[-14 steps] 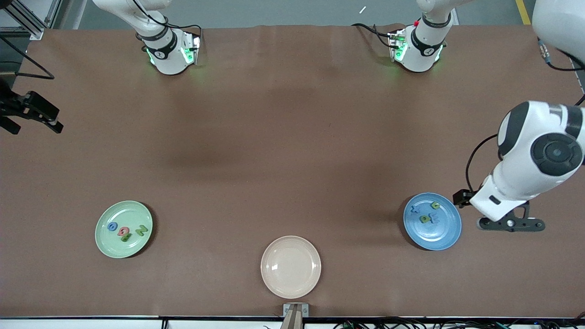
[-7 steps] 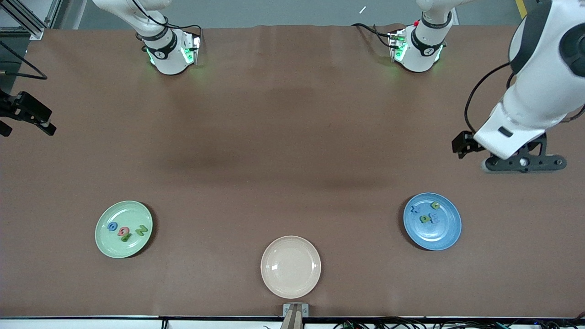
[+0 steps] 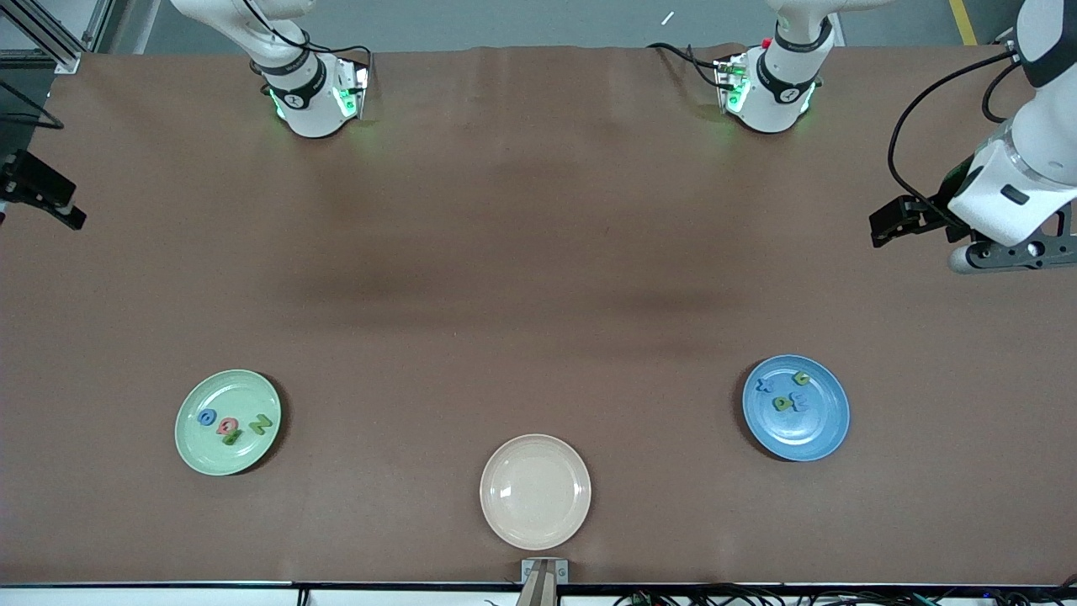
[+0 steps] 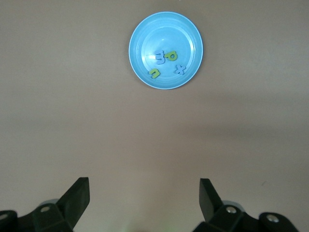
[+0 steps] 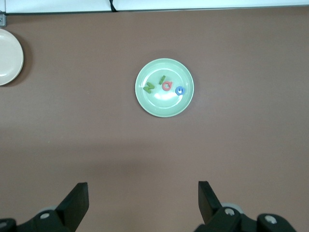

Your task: Sort upper and lower case letters into plates

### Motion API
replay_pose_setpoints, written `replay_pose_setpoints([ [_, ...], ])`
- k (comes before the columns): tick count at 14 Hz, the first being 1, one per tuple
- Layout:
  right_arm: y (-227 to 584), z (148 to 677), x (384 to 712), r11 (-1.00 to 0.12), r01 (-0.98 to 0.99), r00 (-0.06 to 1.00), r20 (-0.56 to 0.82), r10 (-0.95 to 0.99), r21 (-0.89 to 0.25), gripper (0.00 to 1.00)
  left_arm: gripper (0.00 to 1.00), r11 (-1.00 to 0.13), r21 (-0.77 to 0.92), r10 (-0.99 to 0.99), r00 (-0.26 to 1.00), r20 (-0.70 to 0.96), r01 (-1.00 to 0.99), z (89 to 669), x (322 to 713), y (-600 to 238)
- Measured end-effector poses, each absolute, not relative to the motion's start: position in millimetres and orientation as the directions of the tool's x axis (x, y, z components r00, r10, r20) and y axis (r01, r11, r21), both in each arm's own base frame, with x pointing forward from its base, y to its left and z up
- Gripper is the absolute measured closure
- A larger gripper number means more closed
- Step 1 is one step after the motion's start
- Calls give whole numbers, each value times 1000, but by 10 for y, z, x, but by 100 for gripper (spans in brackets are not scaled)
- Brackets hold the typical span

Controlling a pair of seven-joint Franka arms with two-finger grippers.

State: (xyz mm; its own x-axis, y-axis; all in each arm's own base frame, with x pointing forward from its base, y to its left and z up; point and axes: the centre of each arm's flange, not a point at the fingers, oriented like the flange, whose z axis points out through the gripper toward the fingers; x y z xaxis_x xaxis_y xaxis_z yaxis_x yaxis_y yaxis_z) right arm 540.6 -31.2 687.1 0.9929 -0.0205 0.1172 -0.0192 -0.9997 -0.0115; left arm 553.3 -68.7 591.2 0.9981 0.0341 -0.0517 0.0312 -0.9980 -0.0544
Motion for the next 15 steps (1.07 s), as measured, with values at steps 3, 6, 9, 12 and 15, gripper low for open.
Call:
replay_pose_setpoints([
  [3,-300,6911,5383,-1000,-17,994,104,-19,-12,0,0,-998,-59,17,999,-34,15,6013,5288,-796],
  [6,-300,6781,5421,-1000,-18,998,57,-19,-12,0,0,-999,-22,28,999,-34,27,6070,5097,-781],
  [9,-317,6697,5459,-1000,-21,999,34,-21,-6,0,0,-999,-5,32,999,-31,32,6129,5052,-586],
  [12,-341,6634,5494,-1000,-24,1000,21,-23,14,0,0,-1000,-4,15,999,-29,15,6215,5001,-635],
  [15,-337,6627,5502,-1000,-22,1000,20,-22,20,0,0,-1000,-7,-13,1000,-21,-13,6272,4966,-785],
])
